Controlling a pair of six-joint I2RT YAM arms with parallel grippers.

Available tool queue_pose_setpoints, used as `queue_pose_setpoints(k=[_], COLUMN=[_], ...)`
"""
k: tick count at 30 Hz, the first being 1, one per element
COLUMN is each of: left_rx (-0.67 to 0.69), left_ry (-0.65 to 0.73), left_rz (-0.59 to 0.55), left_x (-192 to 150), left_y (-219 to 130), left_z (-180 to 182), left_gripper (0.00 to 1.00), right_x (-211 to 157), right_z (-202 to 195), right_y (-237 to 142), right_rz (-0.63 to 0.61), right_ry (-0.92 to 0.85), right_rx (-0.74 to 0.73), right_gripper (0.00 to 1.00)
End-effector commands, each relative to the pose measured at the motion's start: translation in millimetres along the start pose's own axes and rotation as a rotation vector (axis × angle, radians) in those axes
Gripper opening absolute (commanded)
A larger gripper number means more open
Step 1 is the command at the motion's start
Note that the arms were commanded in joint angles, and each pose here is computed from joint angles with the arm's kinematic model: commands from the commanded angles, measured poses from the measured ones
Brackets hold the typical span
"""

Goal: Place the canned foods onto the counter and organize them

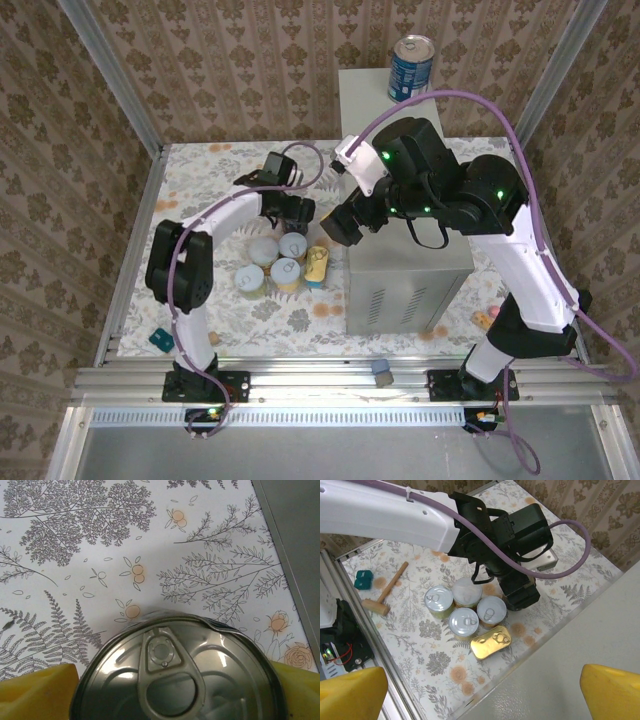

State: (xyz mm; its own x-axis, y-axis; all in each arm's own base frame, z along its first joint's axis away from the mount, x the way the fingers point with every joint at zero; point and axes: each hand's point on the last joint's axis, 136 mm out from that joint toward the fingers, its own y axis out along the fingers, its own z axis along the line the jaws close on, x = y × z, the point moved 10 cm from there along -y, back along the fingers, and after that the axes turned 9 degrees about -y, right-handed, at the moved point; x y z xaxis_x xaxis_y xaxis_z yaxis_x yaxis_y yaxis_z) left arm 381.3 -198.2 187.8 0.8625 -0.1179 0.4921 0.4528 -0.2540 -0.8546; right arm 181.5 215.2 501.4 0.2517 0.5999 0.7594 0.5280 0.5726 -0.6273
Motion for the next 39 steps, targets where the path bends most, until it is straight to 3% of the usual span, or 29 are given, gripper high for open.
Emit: queue_pose_setpoints(k=[1,9,15,24,28,39], left_rx=[0.005,0.014,-0.001,-0.056,-0.084,-0.298], left_ry=[-0.003,0.004,0.037,0.121,0.169,0.268], left_rz=[-0.034,-0.058,-0.088,-0.16,-0.203,-0.33], left_x=[13,18,26,46,46,34], left_y=[-1,-18,-54,-158,-208,-320], left_z=[2,2,-2,-4,-8,-27], left_gripper=[0.88,0.75,0.67,0.66,0.66,0.67], right_x=[-4,-10,-16,-27,-39,-69], right_z=[1,2,2,-4,-7,-9], right_y=[0,3,-1,-16,-39,-74], right_rz=[0.03,0.023,-0.009,-0.062,-0.091,-0.069], right_ry=[-0.034,-0.041,-0.047,-0.056,-0.054,-0.032], right_rx=[-0.011,-0.017,-0.039,-0.15,-0.221,-0.318], right_gripper=[1.0,1.0,1.0,1.0,1.0,1.0])
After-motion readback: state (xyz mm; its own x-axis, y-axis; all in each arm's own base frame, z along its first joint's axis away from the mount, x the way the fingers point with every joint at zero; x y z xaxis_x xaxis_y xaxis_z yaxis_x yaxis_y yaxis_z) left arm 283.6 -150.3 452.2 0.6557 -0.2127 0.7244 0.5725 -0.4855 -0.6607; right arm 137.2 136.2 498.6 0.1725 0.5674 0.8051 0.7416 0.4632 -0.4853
